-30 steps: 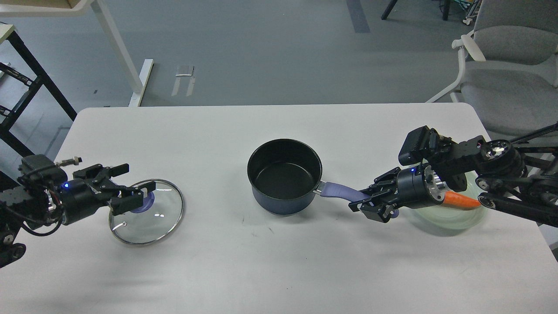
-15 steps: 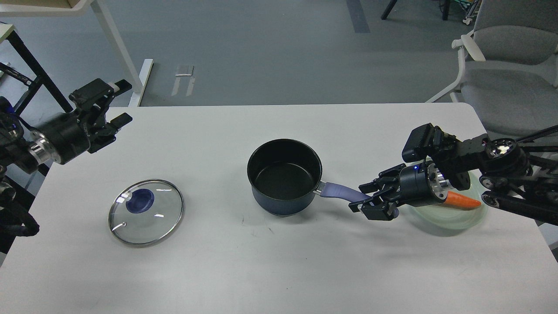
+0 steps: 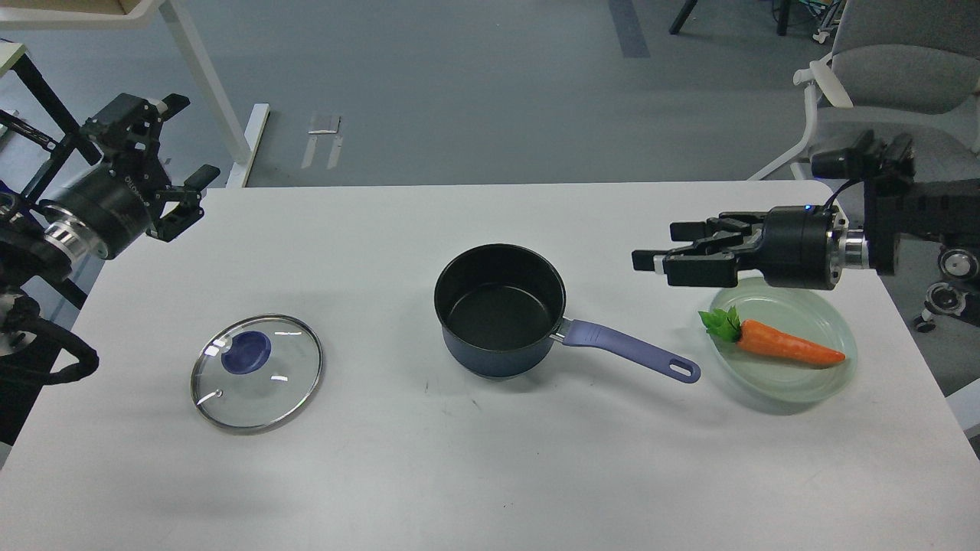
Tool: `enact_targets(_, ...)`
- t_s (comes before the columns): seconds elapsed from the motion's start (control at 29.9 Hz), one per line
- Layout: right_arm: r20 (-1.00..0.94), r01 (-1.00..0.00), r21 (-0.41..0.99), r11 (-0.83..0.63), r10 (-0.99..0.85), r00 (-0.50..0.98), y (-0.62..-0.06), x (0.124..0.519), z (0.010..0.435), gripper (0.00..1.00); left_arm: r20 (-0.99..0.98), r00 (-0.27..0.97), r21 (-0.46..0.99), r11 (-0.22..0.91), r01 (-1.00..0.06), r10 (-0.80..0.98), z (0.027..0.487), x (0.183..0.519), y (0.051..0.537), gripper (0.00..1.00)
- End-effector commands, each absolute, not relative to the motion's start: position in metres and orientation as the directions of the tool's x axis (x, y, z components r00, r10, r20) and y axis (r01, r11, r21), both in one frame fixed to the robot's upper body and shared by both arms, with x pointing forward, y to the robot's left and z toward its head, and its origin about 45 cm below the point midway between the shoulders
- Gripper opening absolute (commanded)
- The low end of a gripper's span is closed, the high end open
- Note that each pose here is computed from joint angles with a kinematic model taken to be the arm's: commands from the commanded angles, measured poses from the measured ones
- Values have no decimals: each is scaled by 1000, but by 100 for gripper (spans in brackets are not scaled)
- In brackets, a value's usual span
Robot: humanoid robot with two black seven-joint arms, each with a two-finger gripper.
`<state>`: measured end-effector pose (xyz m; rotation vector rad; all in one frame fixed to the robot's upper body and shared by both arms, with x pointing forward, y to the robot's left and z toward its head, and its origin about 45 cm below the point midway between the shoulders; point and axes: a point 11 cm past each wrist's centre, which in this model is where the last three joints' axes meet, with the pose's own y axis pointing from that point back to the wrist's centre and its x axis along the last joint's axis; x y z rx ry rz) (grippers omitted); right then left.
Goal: Open pot lid
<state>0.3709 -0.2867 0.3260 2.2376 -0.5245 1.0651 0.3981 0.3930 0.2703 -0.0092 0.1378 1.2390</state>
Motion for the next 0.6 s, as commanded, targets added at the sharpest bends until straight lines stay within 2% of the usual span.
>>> enact_targets(0.0,703,-707,174,-685,-417,577,-307,385,351,98,-146,335,53,345,-937,931,267,401,384,99)
enact_targets(0.13,523,-839,49,-542,-701,484,-329,400,354,98,-175,342,42,354,-934,923,262,406,374,99)
enact_targets(0.27,317,-920,25,-390,-870,377,-344,413,333,98,-192,348,40,362,-932,918,258,409,373,99)
enact_targets(0.47,21,-979,40,-202,-979,203,-366,429,305,100,-224,326,48,344,-938,919,256,410,377,99)
enact_targets(0.57,-78,-987,36,-157,-985,154,-372,432,294,100,-267,303,85,335,-938,915,247,414,376,99)
